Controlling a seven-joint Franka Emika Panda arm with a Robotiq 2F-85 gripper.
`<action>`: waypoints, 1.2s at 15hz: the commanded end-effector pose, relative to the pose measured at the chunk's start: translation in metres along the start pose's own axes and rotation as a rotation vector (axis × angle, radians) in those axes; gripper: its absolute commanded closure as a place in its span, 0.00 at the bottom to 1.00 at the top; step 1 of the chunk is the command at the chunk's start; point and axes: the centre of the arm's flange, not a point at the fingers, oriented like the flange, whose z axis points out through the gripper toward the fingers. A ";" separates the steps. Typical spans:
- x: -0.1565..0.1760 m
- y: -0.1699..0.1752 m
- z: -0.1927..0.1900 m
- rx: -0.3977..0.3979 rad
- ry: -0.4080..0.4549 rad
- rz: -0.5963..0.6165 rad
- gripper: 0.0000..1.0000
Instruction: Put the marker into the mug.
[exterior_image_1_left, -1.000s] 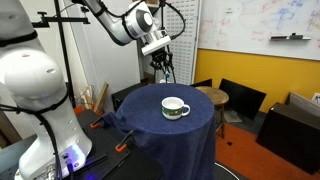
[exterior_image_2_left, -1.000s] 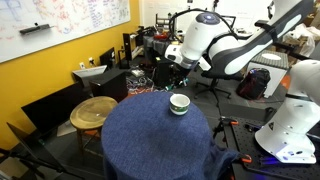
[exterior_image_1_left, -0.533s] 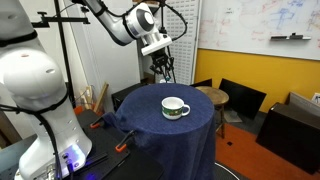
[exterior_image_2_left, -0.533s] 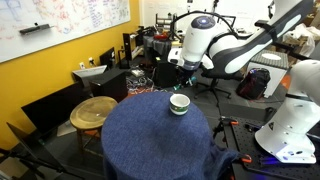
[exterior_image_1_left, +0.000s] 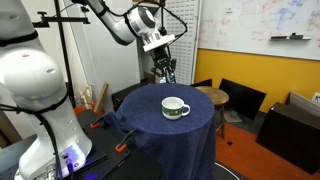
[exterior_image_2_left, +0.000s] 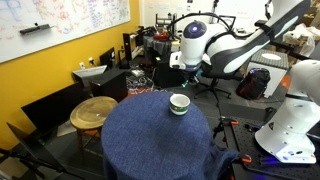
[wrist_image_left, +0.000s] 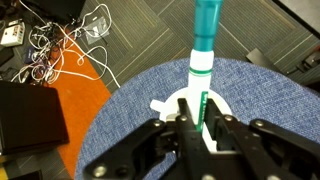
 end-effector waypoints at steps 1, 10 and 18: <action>0.012 0.013 0.003 -0.009 -0.095 -0.124 0.95; 0.038 0.026 0.023 0.012 -0.194 -0.295 0.95; 0.053 0.029 0.033 0.082 -0.277 -0.399 0.95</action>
